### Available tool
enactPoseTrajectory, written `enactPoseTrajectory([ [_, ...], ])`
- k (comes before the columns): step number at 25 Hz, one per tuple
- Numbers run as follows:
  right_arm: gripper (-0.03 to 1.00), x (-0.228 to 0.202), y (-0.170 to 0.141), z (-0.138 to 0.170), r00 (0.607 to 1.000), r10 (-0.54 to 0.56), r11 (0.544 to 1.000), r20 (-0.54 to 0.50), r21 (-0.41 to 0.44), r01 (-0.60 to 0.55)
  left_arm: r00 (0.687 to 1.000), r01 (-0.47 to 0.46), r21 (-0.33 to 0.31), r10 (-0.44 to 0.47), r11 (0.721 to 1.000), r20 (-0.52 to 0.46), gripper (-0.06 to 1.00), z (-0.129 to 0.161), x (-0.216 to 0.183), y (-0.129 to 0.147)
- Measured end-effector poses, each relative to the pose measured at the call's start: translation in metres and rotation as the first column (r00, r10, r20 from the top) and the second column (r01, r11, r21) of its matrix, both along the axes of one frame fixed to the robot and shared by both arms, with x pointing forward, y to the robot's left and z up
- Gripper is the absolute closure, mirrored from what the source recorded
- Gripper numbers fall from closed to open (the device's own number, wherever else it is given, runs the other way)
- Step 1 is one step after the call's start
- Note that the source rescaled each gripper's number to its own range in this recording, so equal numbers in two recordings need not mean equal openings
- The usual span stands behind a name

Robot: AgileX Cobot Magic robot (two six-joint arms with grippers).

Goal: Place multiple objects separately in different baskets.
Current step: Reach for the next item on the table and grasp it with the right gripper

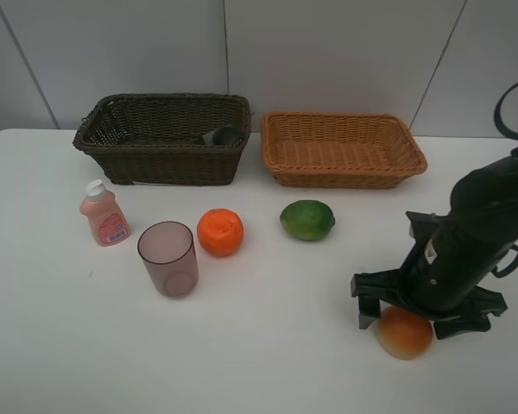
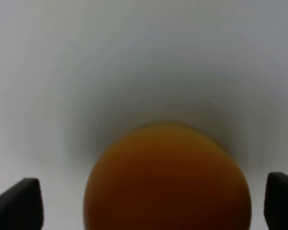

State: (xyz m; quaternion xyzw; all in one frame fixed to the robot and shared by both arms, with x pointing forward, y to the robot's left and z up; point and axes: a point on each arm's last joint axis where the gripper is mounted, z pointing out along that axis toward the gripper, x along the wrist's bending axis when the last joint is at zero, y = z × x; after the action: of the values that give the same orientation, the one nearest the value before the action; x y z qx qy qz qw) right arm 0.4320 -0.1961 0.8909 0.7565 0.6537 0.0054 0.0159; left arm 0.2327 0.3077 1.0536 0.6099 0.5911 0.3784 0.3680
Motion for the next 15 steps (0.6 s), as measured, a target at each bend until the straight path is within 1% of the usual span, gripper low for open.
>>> enactPoseTrajectory([
  [5, -0.03, 0.0008, 0.0005, -0.008, 1.0, 0.0, 1.0, -0.019, -0.01, -0.001, 1.0, 0.0, 0.0, 0.0, 1.0, 0.0, -0.06, 0.0, 0.0, 0.0],
  [7, 0.01, 0.0009, 0.0006, -0.0089, 1.0, 0.0, 1.0, -0.021, -0.011, -0.001, 1.0, 0.0, 0.0, 0.0, 1.0, 0.0, -0.06, 0.0, 0.0, 0.0],
  [8, 0.08, 0.0009, 0.0006, -0.0094, 1.0, 0.0, 1.0, -0.023, -0.012, -0.001, 1.0, 0.0, 0.0, 0.0, 1.0, 0.0, -0.06, 0.0, 0.0, 0.0],
  [9, 0.17, 0.0008, 0.0005, -0.01, 1.0, 0.0, 1.0, -0.025, -0.013, -0.001, 1.0, 0.0, 0.0, 0.0, 1.0, 0.0, -0.06, 0.0, 0.0, 0.0],
  [10, 0.29, 0.0008, 0.0005, -0.01, 1.0, 0.0, 1.0, -0.025, -0.013, -0.001, 1.0, 0.0, 0.0, 0.0, 1.0, 0.0, -0.06, 0.0, 0.0, 0.0],
  [11, 0.46, 0.0008, 0.0005, -0.01, 1.0, 0.0, 1.0, -0.025, -0.013, -0.001, 1.0, 0.0, 0.0, 0.0, 1.0, 0.0, -0.06, 0.0, 0.0, 0.0],
  [12, 0.57, 0.0008, 0.0006, -0.01, 1.0, 0.0, 1.0, -0.026, -0.012, 0.0, 1.0, 0.0, 0.0, 0.0, 1.0, 0.0, -0.06, 0.0, 0.0, 0.0],
  [15, 0.57, 0.0008, 0.0006, -0.01, 1.0, 0.0, 1.0, -0.026, -0.012, 0.0, 1.0, 0.0, 0.0, 0.0, 1.0, 0.0, -0.06, 0.0, 0.0, 0.0],
])
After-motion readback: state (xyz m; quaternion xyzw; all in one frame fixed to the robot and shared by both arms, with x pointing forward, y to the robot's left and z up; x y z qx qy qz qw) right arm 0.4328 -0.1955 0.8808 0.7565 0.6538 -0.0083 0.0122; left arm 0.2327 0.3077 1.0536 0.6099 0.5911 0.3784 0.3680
